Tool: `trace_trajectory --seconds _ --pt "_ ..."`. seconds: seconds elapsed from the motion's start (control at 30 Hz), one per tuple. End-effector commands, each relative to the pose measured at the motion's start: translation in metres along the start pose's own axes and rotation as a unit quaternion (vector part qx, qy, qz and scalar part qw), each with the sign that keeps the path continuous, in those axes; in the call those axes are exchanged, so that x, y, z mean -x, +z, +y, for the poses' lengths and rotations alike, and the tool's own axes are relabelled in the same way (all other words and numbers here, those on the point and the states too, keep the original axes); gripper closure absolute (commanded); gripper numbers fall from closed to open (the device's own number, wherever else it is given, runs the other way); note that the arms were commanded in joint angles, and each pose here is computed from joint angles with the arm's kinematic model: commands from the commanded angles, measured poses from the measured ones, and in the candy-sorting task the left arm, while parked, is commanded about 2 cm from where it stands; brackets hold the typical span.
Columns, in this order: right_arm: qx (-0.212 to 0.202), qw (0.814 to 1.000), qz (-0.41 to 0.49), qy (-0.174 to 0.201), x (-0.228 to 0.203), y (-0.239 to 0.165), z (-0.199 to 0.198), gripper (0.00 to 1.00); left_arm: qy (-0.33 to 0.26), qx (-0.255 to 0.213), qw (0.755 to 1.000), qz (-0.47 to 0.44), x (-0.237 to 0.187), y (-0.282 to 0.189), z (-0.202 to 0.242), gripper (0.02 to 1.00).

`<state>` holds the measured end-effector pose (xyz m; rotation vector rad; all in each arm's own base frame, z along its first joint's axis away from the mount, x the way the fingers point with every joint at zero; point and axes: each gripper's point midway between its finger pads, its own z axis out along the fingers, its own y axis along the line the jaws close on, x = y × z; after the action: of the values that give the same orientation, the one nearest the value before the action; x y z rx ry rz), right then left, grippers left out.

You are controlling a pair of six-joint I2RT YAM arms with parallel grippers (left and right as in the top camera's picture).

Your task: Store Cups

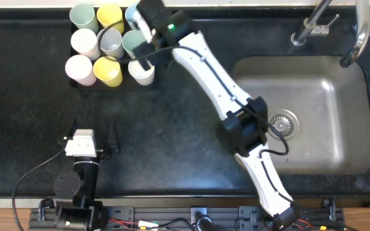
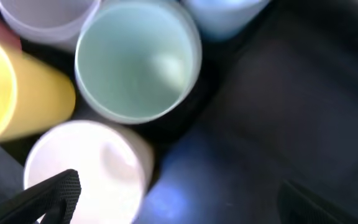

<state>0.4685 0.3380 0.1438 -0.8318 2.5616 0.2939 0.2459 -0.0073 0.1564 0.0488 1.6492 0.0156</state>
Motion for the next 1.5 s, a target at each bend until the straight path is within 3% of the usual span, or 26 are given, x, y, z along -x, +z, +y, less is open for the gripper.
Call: trace_trajectory --seconds 0.03,0.2,0.33,0.53,0.7,0.77,0.83,0.93,1.03,1.27,1.4,1.5 --pt "-0.033 0.990 -0.125 0.056 0.043 -0.131 -0.058 0.003 0.009 -0.004 1.000 -0.002 0.000 0.000 -0.001 0.020" --pt "-0.086 0.983 -0.080 0.142 -0.014 -0.189 -0.142 0.003 0.009 -0.004 1.000 -0.002 0.000 0.000 -0.001 0.020" --pt "-0.161 0.968 -0.039 0.190 -0.064 -0.225 -0.194 0.003 0.009 -0.004 1.000 -0.002 0.000 0.000 -0.001 0.020" --pt "-0.190 0.959 -0.007 0.211 -0.137 -0.242 -0.178 0.005 0.009 -0.004 1.000 -0.002 0.000 0.000 -0.001 0.020" --pt "-0.192 0.939 -0.040 0.284 -0.211 -0.228 -0.148 0.005 0.009 -0.004 1.000 -0.002 0.000 0.000 -0.001 0.020" --pt "-0.185 0.935 -0.112 0.280 -0.220 -0.223 -0.139 0.003 0.009 -0.004 1.000 -0.002 0.000 0.000 -0.001 0.020" --pt "-0.202 0.918 -0.211 0.268 -0.232 -0.230 -0.137 0.003 0.009 -0.004 1.000 -0.002 0.000 0.000 -0.001 0.020" --pt "-0.204 0.900 -0.289 0.255 -0.285 -0.236 -0.113 0.003 0.009 -0.004 1.000 -0.002 0.000 0.000 -0.001 0.020" --pt "-0.205 0.884 -0.340 0.247 -0.308 -0.240 -0.102 0.003 0.009 -0.004 1.000 -0.002 0.000 0.000 -0.001 0.020" --pt "-0.206 0.843 -0.443 0.227 -0.325 -0.257 -0.091 0.003 0.009 -0.004 1.000 -0.002 0.000 0.000 -0.001 0.020" --pt "-0.207 0.833 -0.462 0.223 -0.319 -0.256 -0.094 0.003 0.009 -0.004 1.000 -0.002 0.000 0.000 -0.001 0.020" --pt "-0.212 0.804 -0.512 0.214 -0.305 -0.259 -0.102 0.003 0.009 -0.004 1.000 -0.002 0.000 0.000 -0.001 0.020"
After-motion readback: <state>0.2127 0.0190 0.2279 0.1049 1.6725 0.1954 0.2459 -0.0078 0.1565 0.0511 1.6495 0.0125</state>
